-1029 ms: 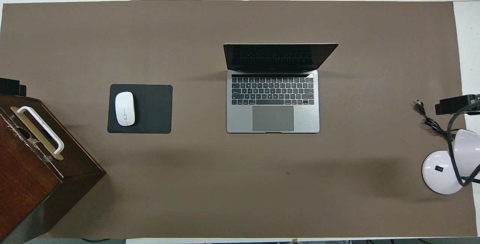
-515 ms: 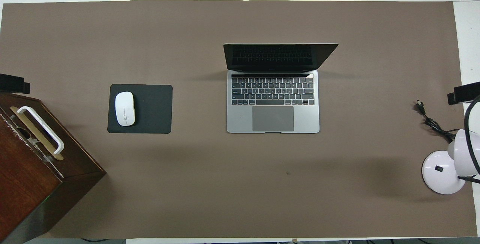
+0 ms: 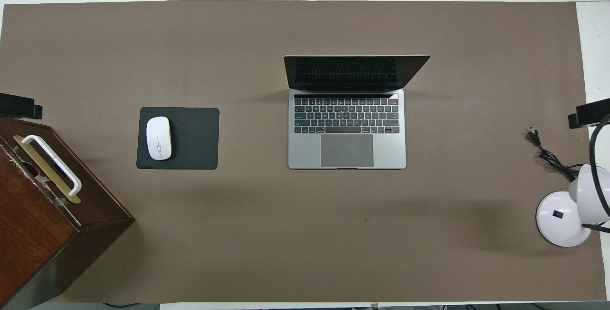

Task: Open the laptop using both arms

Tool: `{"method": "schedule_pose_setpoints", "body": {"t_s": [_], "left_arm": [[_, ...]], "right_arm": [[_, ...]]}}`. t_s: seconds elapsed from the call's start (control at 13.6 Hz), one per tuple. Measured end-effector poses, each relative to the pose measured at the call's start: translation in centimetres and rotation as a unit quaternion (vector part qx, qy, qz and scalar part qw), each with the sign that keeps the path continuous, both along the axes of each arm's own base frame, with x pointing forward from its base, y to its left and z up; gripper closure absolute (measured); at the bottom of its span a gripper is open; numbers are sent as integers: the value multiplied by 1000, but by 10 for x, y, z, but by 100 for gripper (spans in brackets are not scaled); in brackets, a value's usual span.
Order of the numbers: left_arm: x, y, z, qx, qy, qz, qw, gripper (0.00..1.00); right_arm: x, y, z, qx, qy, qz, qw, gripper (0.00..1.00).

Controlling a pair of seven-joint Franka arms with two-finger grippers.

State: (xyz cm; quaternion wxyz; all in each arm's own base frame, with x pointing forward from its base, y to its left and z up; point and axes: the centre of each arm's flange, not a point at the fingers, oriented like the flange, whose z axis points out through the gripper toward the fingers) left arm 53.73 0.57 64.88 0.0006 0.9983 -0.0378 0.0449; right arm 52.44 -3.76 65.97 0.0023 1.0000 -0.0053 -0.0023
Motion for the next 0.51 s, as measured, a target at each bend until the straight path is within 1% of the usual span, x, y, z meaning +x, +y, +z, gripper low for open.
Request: {"method": "schedule_pose_setpoints", "body": {"t_s": [0.29,0.51], "left_arm": [[0,-2,-1,-9,1,0,1000,0],[0,-2,-4,-10,5,0,1000,0]], "right_arm": [[0,1,-1,0,2,1,1000,0],[-1,1,-4,1,11,1,1000,0]]}}
